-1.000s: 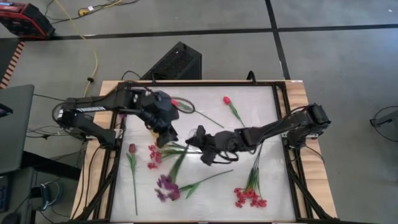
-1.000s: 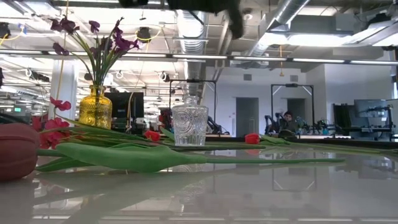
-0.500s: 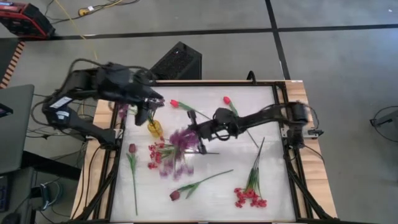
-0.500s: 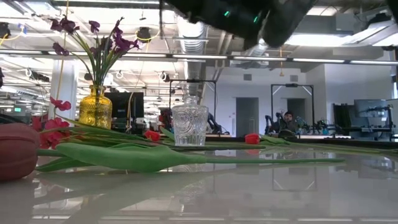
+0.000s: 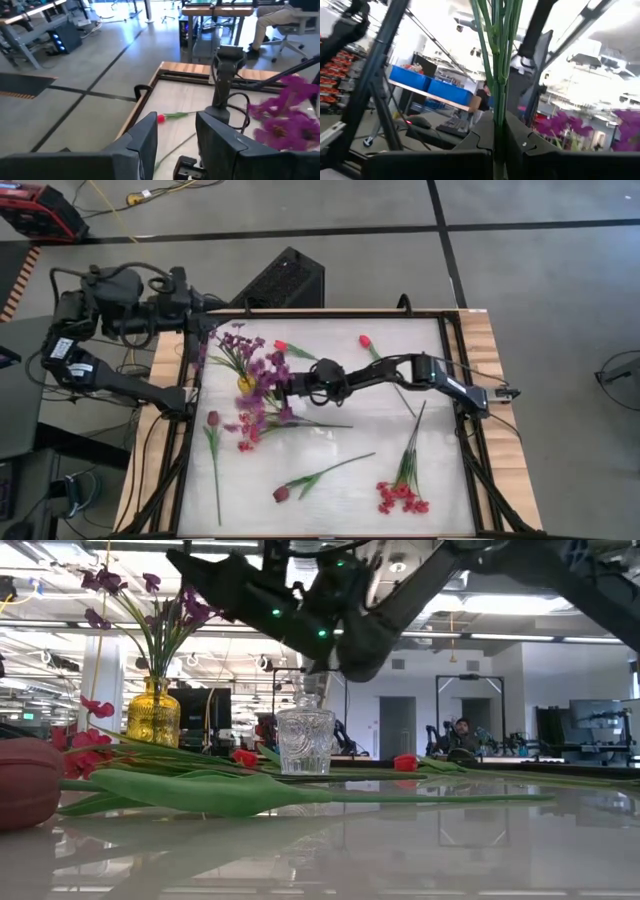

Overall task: Sort flowers into vase by color
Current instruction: Put the violet flower into the yellow vase

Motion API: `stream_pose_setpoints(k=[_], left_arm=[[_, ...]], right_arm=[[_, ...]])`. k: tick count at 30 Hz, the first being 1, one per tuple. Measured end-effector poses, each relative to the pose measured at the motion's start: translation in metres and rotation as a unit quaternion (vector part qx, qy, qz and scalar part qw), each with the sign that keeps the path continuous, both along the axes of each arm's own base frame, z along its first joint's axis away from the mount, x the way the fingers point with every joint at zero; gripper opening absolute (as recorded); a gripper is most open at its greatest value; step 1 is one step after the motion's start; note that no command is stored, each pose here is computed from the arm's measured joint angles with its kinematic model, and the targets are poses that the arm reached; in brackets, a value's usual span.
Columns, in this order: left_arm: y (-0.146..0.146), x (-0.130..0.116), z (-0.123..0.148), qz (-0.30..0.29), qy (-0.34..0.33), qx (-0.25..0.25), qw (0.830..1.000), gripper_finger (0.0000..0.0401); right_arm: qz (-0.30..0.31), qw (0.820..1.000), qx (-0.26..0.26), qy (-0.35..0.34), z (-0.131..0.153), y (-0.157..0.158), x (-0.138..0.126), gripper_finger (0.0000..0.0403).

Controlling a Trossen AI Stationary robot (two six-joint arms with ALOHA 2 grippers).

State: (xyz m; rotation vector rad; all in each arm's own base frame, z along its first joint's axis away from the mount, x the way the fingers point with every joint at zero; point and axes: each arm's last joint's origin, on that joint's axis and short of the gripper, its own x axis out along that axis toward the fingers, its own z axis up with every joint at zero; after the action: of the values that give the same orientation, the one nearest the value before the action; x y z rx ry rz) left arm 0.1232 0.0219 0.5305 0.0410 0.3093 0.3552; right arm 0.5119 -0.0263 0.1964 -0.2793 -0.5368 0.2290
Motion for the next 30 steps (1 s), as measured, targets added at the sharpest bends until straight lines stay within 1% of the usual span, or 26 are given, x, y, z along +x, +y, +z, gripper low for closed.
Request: stream_pose_setpoints(k=[7, 10, 13, 15, 19, 22, 26, 30], left_arm=[[0.000, -0.002, 0.000, 0.004, 0.000, 0.001, 1.000, 0.0123], [0.000, 0.002, -0.001, 0.004, 0.005, 0.004, 1.000, 0.0123], [0.001, 0.007, -0.002, 0.003, 0.012, 0.004, 1.000, 0.0123], [0.001, 0.008, -0.003, 0.002, 0.015, 0.005, 1.000, 0.0123], [0.002, 0.012, -0.004, 0.001, 0.021, 0.009, 1.000, 0.0123], [0.002, 0.016, -0.005, 0.001, 0.025, 0.008, 1.000, 0.0123], [0.002, 0.017, -0.005, 0.001, 0.028, 0.008, 1.000, 0.0123], [0.002, 0.017, -0.005, 0.001, 0.025, 0.006, 1.000, 0.0123]], right_arm=[[-0.004, 1.000, 0.016, 0.007, -0.010, -0.007, 0.025, 0.0039], [-0.005, 1.000, 0.020, -0.005, -0.008, -0.008, 0.030, 0.0039], [-0.004, 1.000, 0.025, 0.005, -0.006, -0.009, 0.034, 0.0039], [-0.010, 1.000, 0.016, 0.012, -0.005, -0.009, 0.036, 0.0039], [-0.023, 1.000, 0.018, 0.007, 0.000, -0.010, 0.038, 0.0039], [-0.039, 0.999, 0.012, 0.010, 0.000, -0.011, 0.040, 0.0039], [-0.041, 0.999, 0.015, 0.016, -0.001, -0.014, 0.040, 0.0039], [-0.070, 0.997, 0.012, 0.037, -0.005, -0.018, 0.042, 0.0039]])
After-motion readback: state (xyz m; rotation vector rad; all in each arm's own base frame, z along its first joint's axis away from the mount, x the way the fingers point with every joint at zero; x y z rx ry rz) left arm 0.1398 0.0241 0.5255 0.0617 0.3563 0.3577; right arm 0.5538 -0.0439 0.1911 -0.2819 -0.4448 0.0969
